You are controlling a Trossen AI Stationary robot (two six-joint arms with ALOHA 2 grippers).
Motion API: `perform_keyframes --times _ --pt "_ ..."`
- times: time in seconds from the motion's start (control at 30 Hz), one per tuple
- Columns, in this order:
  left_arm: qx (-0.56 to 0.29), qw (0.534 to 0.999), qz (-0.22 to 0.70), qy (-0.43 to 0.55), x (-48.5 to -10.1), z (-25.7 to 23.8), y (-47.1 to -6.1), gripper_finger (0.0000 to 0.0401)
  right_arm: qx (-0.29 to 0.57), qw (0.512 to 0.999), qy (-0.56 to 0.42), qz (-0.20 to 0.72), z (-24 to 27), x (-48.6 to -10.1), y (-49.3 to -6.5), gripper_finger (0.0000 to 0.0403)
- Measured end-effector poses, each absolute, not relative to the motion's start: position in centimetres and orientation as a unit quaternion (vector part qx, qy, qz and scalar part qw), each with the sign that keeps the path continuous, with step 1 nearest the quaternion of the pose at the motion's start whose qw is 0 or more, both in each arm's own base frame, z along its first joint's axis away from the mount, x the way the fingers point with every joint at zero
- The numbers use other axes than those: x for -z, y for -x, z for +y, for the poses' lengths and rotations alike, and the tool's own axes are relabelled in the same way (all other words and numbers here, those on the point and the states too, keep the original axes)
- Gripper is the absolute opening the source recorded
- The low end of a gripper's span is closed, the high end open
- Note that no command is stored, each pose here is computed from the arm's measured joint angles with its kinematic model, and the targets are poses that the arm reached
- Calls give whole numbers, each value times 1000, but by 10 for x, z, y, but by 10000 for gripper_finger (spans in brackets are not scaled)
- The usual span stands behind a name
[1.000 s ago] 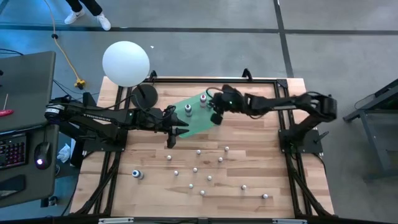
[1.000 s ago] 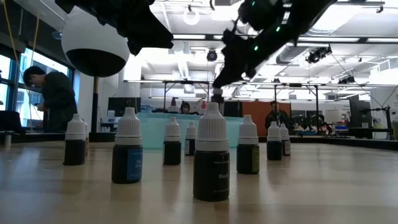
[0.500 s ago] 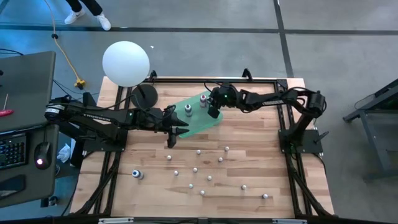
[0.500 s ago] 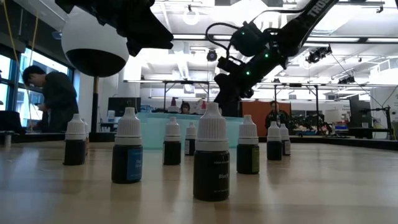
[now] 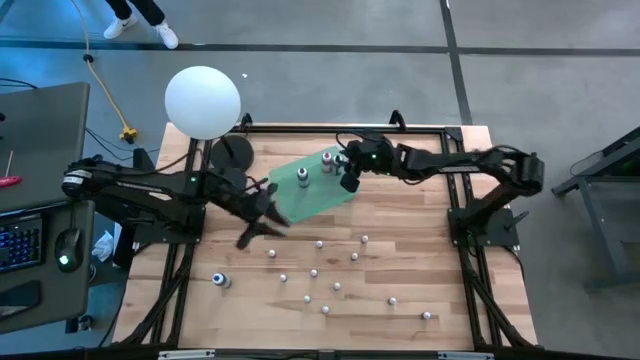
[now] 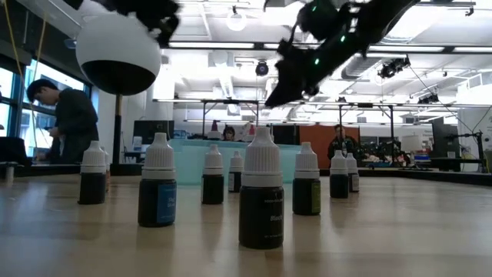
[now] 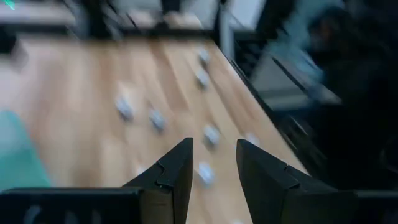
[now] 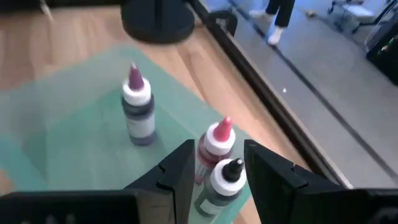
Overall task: Pick & Place food coloring
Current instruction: Put the large blue bottle into the blue bin
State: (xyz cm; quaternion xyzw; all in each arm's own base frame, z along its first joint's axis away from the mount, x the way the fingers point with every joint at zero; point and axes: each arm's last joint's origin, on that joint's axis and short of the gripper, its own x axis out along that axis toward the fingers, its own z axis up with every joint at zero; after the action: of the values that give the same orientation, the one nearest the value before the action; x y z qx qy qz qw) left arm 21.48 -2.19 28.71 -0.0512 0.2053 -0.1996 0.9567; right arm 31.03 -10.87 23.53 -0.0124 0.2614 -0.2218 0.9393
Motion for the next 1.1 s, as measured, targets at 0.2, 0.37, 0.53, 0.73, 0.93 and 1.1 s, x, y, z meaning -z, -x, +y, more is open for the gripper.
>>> perform_keyframes --times 0.2,0.37,0.53,0.73,0.93,1.1 --pt "242 902 337 123 -276 -38 -182 122 193 951 14 241 -86 -264 -296 130" --pt "252 877 389 131 -271 -58 -171 122 169 956 20 239 -71 -268 -296 130" --pt "243 841 450 176 -265 -77 -161 122 149 956 24 251 -59 -265 -298 130" --pt "141 800 557 172 -250 -91 -135 122 135 955 27 261 -50 -263 -299 130" --pt "128 781 583 183 -243 -114 -128 122 159 952 16 261 -52 -263 -298 130" --pt "107 750 622 196 -234 -130 -123 122 162 951 17 262 -53 -262 -298 130"
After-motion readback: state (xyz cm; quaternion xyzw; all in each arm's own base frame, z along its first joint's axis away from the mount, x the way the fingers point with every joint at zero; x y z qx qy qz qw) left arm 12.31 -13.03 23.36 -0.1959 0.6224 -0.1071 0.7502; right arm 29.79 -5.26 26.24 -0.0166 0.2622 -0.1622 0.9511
